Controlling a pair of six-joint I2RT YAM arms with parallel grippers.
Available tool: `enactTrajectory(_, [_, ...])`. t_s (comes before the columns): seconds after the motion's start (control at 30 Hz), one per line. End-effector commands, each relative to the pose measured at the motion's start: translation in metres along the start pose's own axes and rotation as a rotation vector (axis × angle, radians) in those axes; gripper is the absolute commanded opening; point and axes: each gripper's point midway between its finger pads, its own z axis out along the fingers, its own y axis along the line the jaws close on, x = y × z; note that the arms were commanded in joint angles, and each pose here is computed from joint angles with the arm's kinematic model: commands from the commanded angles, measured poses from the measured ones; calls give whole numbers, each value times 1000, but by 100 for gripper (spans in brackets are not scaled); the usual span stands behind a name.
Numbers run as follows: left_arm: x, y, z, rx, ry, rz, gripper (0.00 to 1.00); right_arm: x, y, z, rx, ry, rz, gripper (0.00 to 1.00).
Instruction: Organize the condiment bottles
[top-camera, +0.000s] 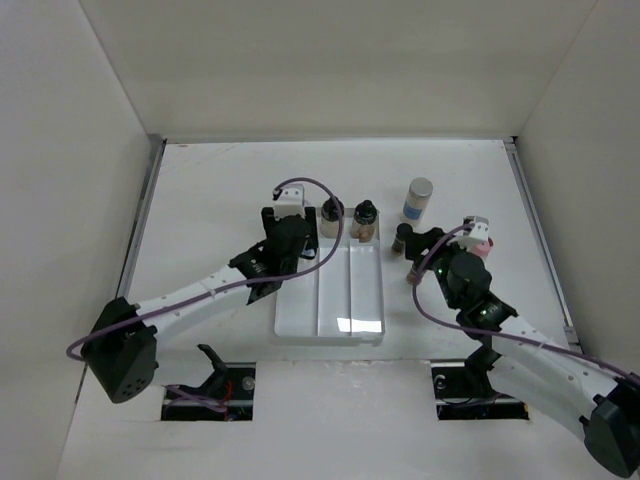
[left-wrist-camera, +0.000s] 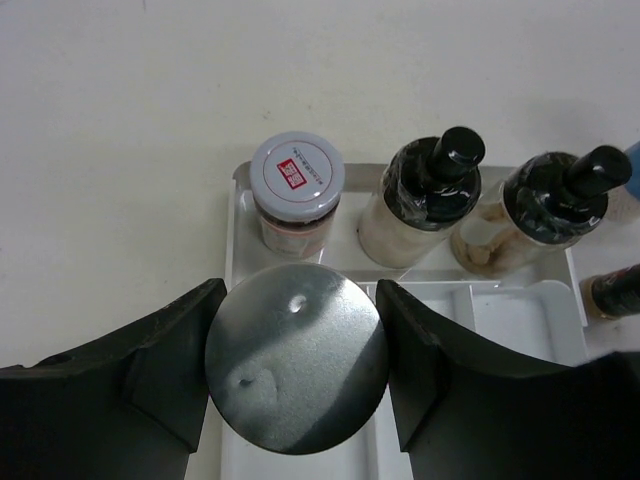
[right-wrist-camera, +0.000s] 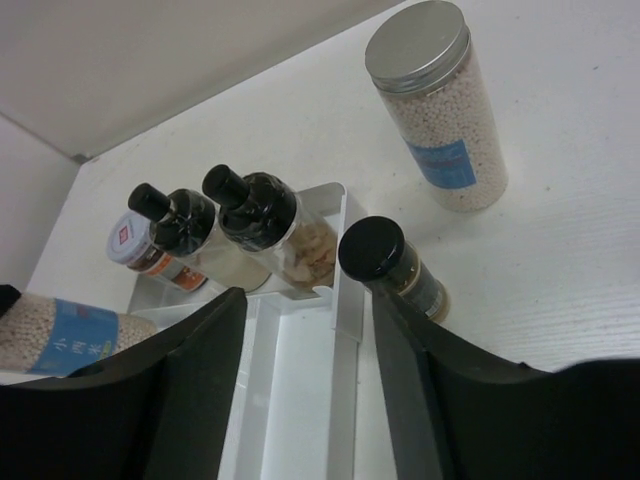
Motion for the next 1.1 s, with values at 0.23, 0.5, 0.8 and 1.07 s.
enactTrajectory(0.23, [11, -13, 18, 23, -69, -42, 45, -43, 31, 11, -25, -84, -8, 89])
enactTrajectory(0.5, [22, -9, 13, 12, -95, -58, 89, -70, 16, 47, 134, -78, -146, 100])
enactTrajectory(0.8, [-23, 17, -18, 59, -315, -286, 100, -81, -22, 96, 301, 10, -258, 100])
enactTrajectory(1.07, [-48, 94, -57, -16, -577, -593, 100, -45, -41, 136, 328, 161, -303, 100])
